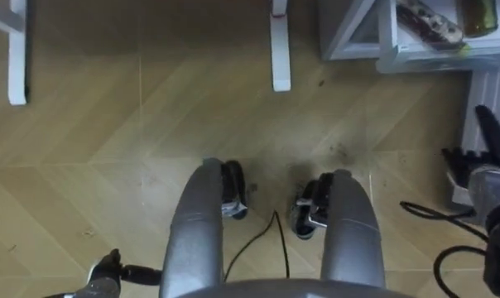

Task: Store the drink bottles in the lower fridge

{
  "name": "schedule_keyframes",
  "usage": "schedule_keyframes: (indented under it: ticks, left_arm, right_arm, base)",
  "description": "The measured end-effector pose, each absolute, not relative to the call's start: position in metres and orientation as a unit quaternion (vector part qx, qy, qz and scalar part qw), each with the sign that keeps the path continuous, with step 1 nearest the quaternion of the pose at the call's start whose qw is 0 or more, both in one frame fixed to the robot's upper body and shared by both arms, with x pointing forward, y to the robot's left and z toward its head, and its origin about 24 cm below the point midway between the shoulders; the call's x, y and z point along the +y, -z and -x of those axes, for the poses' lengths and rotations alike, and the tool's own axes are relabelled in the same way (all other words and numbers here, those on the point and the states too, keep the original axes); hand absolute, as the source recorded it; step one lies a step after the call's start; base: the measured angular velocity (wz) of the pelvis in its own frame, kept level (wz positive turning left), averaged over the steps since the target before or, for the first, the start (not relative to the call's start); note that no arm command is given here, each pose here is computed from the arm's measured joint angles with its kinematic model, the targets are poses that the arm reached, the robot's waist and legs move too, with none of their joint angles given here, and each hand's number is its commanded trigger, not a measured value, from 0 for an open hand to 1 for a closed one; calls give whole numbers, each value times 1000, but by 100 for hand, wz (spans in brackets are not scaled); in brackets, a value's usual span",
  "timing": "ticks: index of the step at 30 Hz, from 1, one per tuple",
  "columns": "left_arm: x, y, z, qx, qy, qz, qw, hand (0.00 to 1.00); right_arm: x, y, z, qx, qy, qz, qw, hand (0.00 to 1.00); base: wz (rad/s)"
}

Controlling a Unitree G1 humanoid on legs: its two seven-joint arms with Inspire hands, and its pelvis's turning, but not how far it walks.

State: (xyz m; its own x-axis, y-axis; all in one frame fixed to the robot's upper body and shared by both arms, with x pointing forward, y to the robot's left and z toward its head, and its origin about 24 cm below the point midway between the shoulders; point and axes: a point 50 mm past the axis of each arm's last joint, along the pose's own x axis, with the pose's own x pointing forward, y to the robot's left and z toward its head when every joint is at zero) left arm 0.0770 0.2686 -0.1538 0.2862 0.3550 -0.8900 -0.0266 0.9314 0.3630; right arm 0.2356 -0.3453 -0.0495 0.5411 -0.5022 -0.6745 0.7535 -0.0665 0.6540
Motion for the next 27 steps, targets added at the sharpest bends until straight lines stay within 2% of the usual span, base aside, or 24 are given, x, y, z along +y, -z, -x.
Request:
schedule_keyframes:
  ticks: [4, 11, 19, 27]
  left_arm:
    - [273, 146, -96, 549, -124, -151, 813, 0]
    - [274, 142, -104, 534, -127, -143, 824, 0]
    - [283, 139, -103, 530, -128, -150, 825, 0]
    - [299, 135, -93, 538, -141, -132, 820, 0]
  right_arm:
    - [-359, 14, -263, 77, 442, -550, 705, 0]
    - [-371, -31, -291, 21, 401, -530, 747, 0]
    - [-364, -64, -315, -4, 327, -476, 816, 0]
    - [-360, -75, -324, -11, 315, -471, 824, 0]
  base:
    - [3]
    - [9]
    - [3]
    - [1]
